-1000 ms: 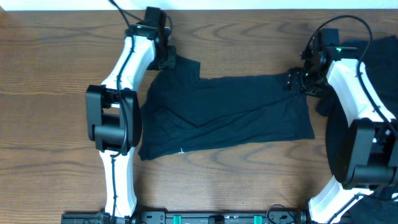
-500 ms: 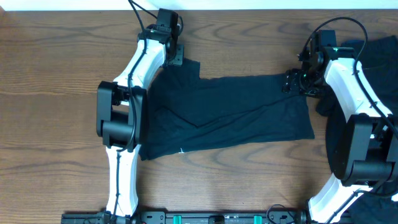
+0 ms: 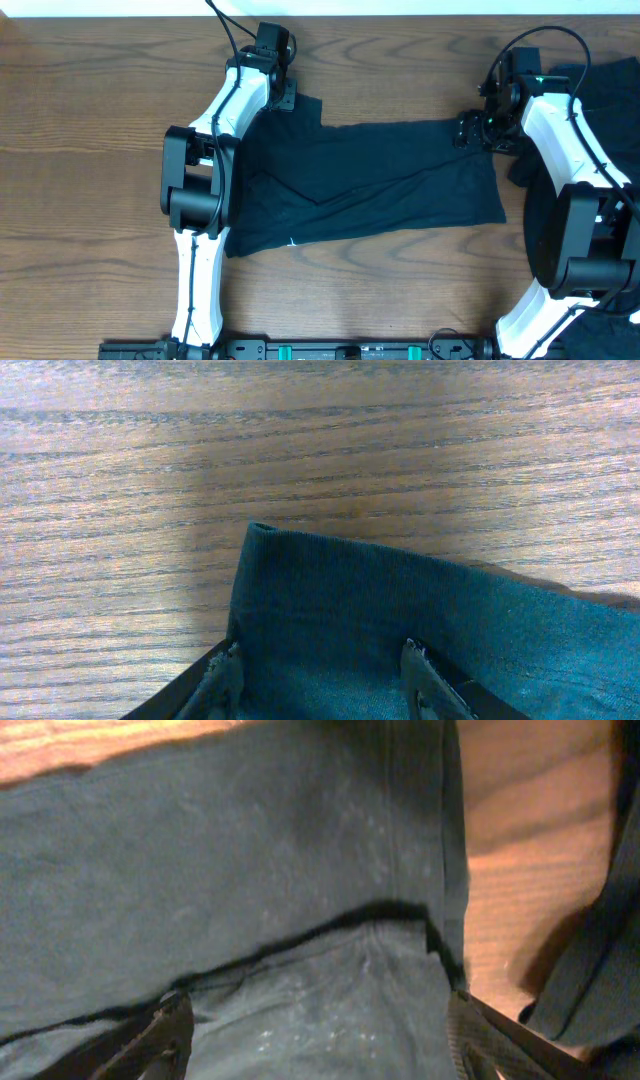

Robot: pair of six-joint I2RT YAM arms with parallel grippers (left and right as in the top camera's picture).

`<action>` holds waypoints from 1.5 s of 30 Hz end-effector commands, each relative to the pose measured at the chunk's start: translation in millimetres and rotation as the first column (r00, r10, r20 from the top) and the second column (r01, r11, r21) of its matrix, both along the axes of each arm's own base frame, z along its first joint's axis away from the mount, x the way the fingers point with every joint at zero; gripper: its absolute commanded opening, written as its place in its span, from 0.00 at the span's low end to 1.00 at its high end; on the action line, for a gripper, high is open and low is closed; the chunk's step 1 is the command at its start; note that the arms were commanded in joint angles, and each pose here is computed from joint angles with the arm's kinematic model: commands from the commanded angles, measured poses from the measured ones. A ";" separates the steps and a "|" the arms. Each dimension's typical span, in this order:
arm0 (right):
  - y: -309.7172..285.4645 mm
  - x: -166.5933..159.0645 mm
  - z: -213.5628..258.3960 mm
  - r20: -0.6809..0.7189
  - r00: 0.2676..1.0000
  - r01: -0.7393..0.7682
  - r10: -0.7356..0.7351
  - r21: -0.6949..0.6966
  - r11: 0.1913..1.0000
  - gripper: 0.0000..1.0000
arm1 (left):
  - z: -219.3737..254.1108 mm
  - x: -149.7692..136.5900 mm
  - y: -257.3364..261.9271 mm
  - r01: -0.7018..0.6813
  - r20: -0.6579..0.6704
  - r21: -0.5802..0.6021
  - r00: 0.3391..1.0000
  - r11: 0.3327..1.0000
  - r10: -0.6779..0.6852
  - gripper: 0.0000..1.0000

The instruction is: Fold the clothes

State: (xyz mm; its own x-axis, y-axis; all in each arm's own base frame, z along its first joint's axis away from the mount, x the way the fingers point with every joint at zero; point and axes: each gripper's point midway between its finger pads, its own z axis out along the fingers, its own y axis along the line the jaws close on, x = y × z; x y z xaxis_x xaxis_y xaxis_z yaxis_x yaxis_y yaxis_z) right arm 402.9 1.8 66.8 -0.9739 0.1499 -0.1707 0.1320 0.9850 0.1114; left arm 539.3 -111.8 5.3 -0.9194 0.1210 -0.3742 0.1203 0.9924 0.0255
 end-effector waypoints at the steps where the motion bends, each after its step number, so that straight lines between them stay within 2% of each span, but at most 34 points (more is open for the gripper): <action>1: 1.4 7.8 -0.2 0.025 0.997 -0.072 0.072 -0.028 0.997 0.80 | -19.3 -10.8 7.0 -0.011 -0.047 0.021 0.999 1.000 0.012 0.47; 5: 1.3 13.7 -1.8 0.043 0.996 -0.071 0.072 -0.030 0.997 0.81 | -27.0 -17.4 7.9 -0.011 -0.068 0.022 0.998 1.000 0.012 0.33; 13: 0.8 21.4 -0.4 0.075 0.993 -0.084 0.087 -0.037 0.996 0.81 | -27.4 -18.3 8.2 -0.011 -0.071 0.024 0.997 1.000 0.012 0.27; 19: -2.7 26.3 -0.5 0.091 0.992 -0.078 0.083 -0.058 0.995 0.81 | -27.3 -18.2 8.1 -0.015 -0.071 0.022 0.997 1.000 0.017 0.10; 33: -15.7 44.2 -0.9 0.150 0.986 -0.057 0.076 -0.126 0.990 0.82 | -27.7 -19.2 8.5 -0.017 -0.075 0.023 0.997 1.000 0.019 0.10; 45: -20.2 68.8 -59.8 0.147 0.985 -0.076 0.094 -0.124 0.989 0.84 | -28.9 -23.1 9.3 -0.017 -0.092 0.027 0.996 1.000 0.019 0.11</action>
